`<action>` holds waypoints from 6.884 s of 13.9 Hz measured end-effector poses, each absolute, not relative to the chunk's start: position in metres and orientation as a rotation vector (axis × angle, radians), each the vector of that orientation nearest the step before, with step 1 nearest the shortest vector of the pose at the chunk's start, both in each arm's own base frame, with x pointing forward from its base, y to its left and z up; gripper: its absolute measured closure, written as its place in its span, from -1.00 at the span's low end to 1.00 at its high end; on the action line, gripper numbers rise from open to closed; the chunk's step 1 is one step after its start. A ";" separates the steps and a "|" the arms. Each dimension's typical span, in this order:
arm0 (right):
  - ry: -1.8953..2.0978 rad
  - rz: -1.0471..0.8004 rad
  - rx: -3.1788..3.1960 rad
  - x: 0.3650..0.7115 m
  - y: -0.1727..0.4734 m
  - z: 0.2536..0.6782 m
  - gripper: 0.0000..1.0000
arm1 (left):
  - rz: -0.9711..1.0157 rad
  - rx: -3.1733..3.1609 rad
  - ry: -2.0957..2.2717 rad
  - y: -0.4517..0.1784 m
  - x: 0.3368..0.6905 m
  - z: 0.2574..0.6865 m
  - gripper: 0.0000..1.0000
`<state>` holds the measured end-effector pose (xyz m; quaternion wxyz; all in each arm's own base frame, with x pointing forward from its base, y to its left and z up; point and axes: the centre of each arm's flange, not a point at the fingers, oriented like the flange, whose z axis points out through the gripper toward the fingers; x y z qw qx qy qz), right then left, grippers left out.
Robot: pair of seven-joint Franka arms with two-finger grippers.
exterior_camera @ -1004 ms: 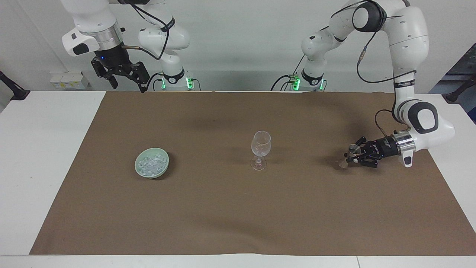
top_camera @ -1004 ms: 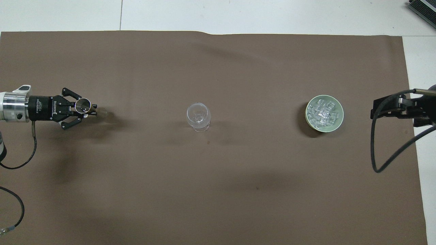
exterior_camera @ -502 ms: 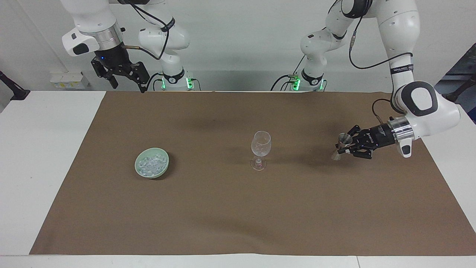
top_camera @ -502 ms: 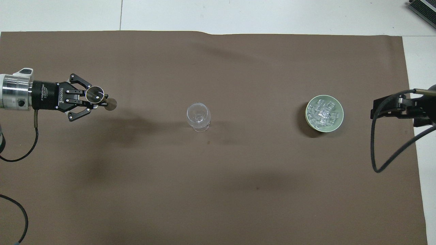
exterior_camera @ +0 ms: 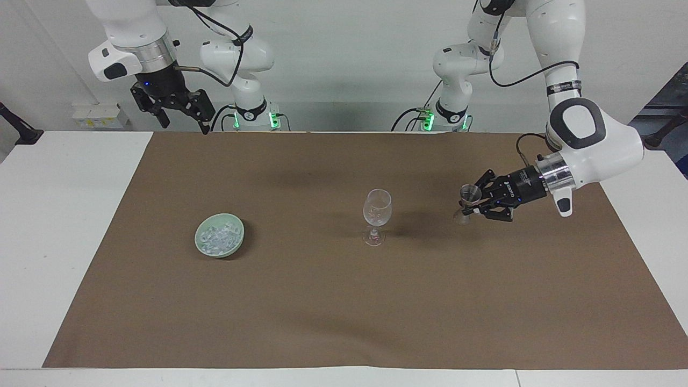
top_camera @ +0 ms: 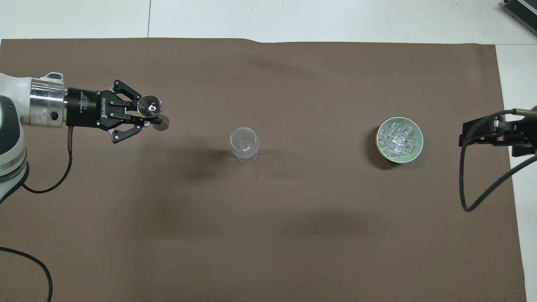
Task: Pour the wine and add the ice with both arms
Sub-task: 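Carry the metal cup with the left gripper over the clear cup, then tilt the metal cup with the left gripper to pour into the clear cup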
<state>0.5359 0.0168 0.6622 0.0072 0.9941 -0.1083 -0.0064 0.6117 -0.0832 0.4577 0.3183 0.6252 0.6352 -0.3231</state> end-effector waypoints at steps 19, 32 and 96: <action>-0.175 0.008 3.125 0.544 0.014 0.655 -1.00 | -0.488 1.963 1.750 -0.240 0.581 0.493 0.58; -0.107 0.007 3.128 0.550 0.015 0.647 -1.00 | -0.241 2.195 1.645 -0.280 0.566 0.493 0.58; -0.026 -0.002 3.129 0.555 0.026 0.631 -1.00 | 0.503 2.587 1.381 -0.331 0.548 0.495 0.58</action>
